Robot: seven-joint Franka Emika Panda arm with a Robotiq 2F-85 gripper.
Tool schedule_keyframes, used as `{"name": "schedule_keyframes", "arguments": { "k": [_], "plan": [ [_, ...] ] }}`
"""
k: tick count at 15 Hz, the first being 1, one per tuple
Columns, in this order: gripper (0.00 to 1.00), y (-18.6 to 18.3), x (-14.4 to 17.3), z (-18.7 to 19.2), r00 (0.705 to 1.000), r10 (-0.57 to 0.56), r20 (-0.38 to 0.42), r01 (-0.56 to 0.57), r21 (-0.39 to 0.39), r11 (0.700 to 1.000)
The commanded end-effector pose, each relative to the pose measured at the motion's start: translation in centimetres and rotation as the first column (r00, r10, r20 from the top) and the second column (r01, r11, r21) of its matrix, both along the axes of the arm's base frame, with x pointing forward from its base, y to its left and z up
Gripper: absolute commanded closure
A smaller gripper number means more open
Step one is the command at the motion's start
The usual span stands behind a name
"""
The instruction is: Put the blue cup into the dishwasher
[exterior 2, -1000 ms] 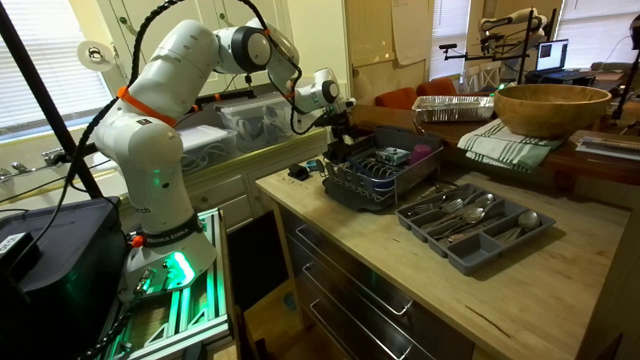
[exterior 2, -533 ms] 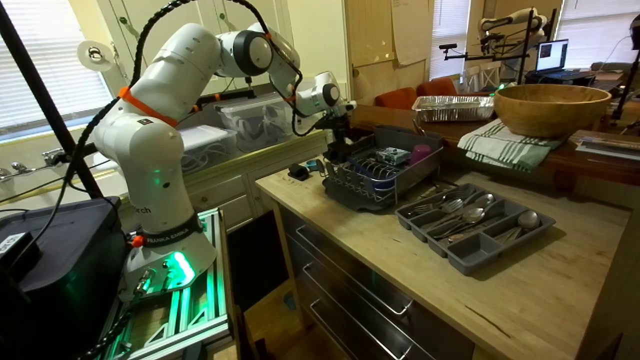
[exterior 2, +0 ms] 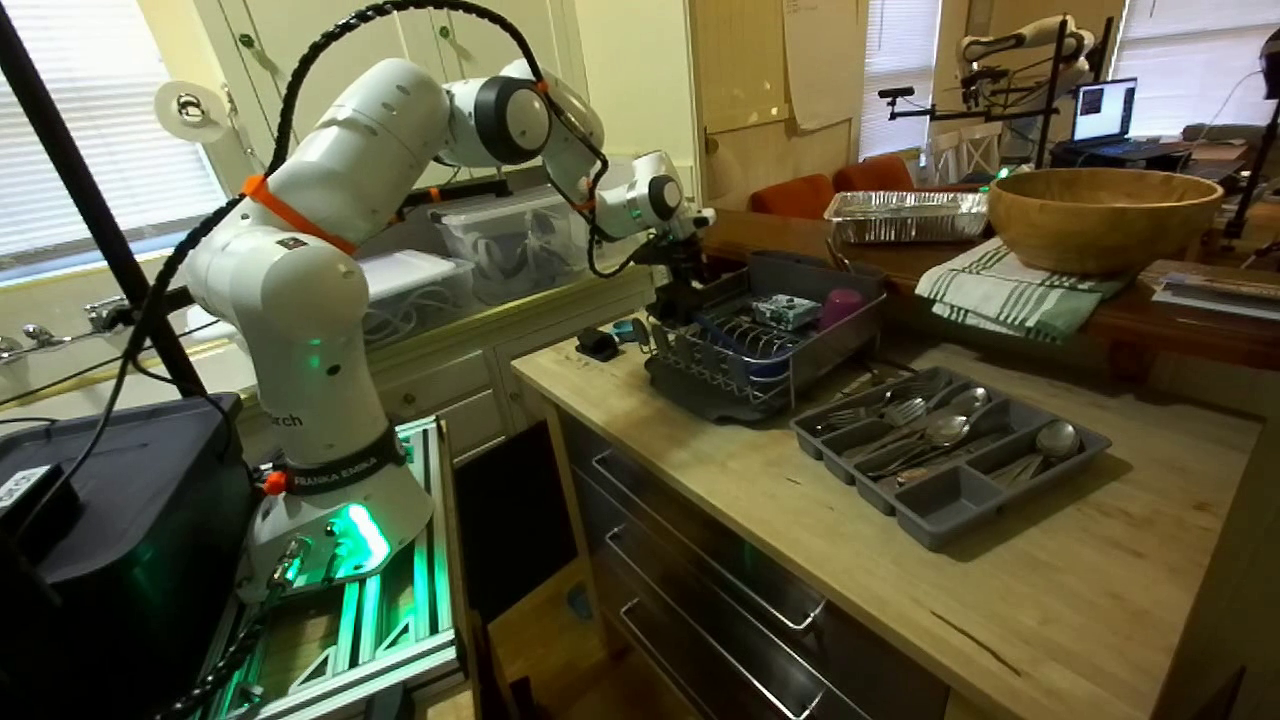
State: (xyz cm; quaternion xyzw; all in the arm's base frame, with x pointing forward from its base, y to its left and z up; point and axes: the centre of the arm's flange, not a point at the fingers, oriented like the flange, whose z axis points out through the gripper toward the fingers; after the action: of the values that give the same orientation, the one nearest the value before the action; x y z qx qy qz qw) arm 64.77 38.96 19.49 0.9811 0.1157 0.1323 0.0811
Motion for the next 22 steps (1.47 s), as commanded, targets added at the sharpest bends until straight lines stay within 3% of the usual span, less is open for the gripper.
{"name": "schedule_keyframes", "arguments": {
  "k": [1, 7, 8, 10, 12, 16, 19, 22],
  "plan": [
    [0.0, 0.3, 1.2, -1.6, 1.0, -0.018, -0.009, 0.018, 0.016, 1.0],
    [0.0, 0.2, 1.9, -2.8, 1.0, -0.017, -0.003, 0.017, 0.002, 1.0],
    [0.22, 0.1, 2.0, -2.9, 1.0, -0.02, -0.004, 0.02, 0.003, 1.0],
    [0.32, 0.0, 2.0, -3.0, 1.0, -0.026, -0.013, 0.026, 0.008, 1.0],
    [0.47, 0.0, 1.8, -2.6, 0.999, -0.044, -0.026, 0.044, 0.008, 0.999],
    [0.47, 1.2, 0.7, -1.5, 0.998, -0.016, -0.056, 0.016, 0.008, 1.0],
    [0.47, 2.6, -1.0, -0.8, 0.991, 0.011, -0.131, -0.012, -0.01, 1.0],
    [0.47, 2.7, -2.8, -0.5, 0.979, -0.034, -0.202, 0.023, -0.054, 0.998]
  ]
}}
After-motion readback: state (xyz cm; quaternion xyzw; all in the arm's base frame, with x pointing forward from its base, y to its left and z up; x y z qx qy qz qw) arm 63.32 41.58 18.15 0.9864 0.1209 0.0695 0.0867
